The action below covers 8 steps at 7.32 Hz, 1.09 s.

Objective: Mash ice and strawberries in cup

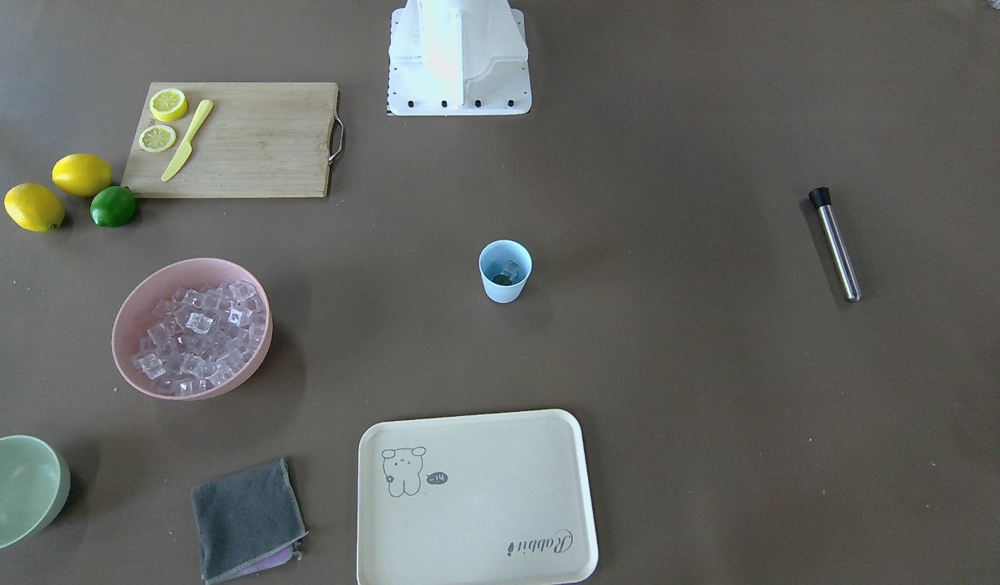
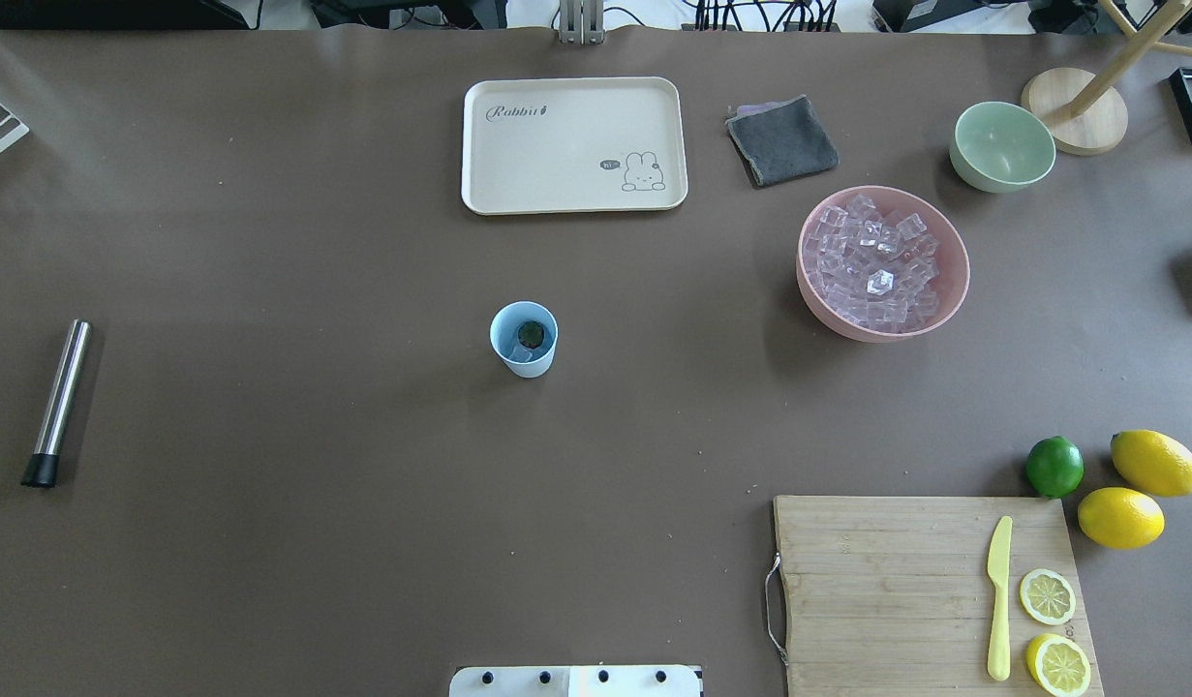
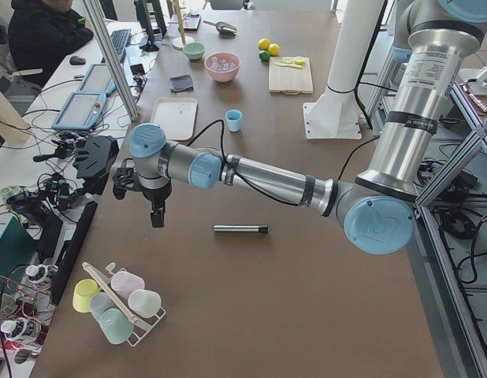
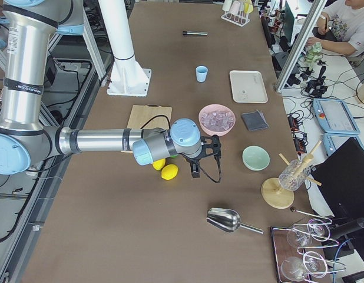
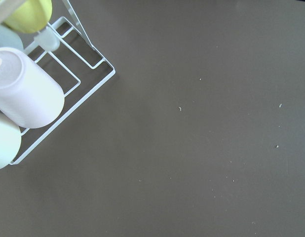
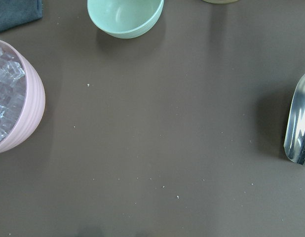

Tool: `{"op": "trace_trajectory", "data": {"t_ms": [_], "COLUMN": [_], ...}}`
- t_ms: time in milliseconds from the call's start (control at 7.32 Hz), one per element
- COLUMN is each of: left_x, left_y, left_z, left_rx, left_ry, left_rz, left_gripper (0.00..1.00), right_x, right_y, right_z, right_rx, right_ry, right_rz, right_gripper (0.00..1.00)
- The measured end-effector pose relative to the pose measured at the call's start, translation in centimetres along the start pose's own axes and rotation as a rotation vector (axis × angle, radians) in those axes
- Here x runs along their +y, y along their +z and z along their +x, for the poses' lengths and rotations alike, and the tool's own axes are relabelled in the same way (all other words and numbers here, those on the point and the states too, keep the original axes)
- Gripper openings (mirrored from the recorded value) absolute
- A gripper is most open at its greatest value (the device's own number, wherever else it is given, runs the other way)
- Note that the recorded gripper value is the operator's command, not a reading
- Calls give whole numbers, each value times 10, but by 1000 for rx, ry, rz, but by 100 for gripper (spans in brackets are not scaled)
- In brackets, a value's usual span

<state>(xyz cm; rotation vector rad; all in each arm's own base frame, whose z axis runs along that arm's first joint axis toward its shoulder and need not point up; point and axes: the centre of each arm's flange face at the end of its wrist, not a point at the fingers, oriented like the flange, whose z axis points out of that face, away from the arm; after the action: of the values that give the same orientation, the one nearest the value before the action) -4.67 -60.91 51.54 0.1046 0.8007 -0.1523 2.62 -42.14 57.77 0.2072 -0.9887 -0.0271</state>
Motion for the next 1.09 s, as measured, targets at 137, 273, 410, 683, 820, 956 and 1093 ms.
{"op": "trace_trajectory", "data": {"t_ms": [137,273,410,683,820,956,1093], "left_x": [17,46,71,92,93,92,92], "left_y": [-4,8,20,30,30,30,30], "left_z": [-29,-61,-84,-99,-99,-98,-98], "left_rx": [-2,-4,-2,14,18,19,19], "left_ry": [2,-2,1,-1,2,9,15], "left_rz": [-17,-41,-58,-73,-71,-64,-58], "left_gripper": [98,98,98,98,98,98,98], "right_x": [2,4,4,1,-3,-19,-45], "right_y": [2,4,6,6,4,-3,-14], "right_z": [3,8,10,9,6,-2,-16], "right_rx": [1,2,2,-3,-9,-17,-25], "right_ry": [5,4,-3,-13,-18,-11,9], "right_rz": [-5,-11,-14,-14,-11,-7,-7], "right_gripper": [99,99,99,99,99,99,99]}}
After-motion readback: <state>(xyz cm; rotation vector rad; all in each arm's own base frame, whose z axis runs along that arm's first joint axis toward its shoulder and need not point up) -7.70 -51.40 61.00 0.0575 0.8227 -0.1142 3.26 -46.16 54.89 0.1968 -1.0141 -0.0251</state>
